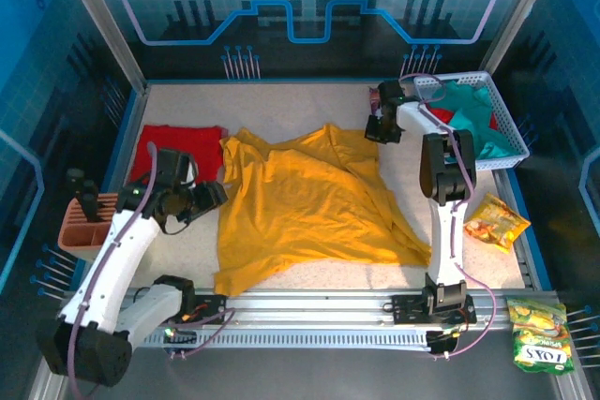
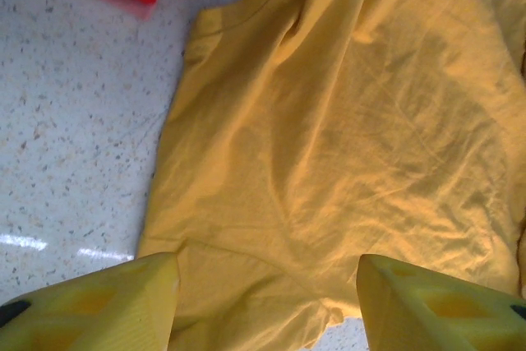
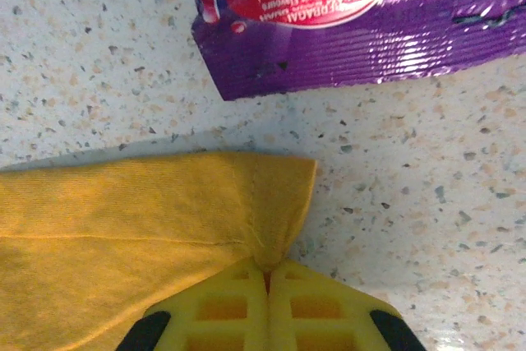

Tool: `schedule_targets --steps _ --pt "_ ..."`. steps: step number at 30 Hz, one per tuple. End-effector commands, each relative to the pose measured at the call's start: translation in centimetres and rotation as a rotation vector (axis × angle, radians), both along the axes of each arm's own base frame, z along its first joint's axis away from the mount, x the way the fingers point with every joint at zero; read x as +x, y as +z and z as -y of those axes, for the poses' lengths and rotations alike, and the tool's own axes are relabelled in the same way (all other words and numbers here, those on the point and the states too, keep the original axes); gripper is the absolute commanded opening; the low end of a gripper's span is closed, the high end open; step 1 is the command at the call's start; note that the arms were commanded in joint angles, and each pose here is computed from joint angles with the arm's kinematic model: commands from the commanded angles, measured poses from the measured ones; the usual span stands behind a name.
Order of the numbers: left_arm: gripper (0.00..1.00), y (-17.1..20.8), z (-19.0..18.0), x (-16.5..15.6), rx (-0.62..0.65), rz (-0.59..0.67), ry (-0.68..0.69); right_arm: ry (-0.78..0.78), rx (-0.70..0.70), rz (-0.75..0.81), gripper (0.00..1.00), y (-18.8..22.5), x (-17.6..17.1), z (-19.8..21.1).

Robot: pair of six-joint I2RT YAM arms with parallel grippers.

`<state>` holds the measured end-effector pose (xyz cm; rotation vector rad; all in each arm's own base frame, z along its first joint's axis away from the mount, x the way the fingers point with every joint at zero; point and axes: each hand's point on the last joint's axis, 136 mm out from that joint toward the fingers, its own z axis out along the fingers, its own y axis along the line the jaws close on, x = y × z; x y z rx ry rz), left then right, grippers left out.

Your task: Fold and stack the t-shirts

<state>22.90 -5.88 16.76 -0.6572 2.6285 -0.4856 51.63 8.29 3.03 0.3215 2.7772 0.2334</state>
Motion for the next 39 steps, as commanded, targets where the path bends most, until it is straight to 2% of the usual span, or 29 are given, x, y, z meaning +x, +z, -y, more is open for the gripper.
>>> schedule_targets --steps 1,5,8,14,19,30,39 --pt "0.6 2.8 0.2 3.3 -0.008 0.101 -0.031 0.001 0.033 0.163 0.0 6.7 1.2 0.3" --pt "0.6 3.9 -0.5 6.9 0.021 0.139 -0.017 -0.022 0.051 0.338 0.0 12.6 0.5 1.4" --pt "0.59 4.2 -1.3 10.1 0.066 0.159 -0.007 -0.045 0.075 0.409 0.0 15.1 -1.0 2.2" --pt "0.55 2.3 -0.8 16.0 0.066 0.12 -0.026 -0.046 0.112 0.521 0.0 17.6 -5.0 2.6" --pt "0.52 -0.8 -0.4 19.5 0.061 0.062 -0.034 -0.179 0.087 0.638 0.0 19.2 -8.5 6.5" --pt "0.48 -7.1 1.2 24.3 0.021 -0.041 -0.048 -0.187 0.121 0.584 0.0 16.8 -10.6 7.8" --pt "0.52 -9.2 4.1 26.6 -0.034 -0.066 -0.09 -0.163 0.156 0.508 0.0 14.4 -10.7 6.9"
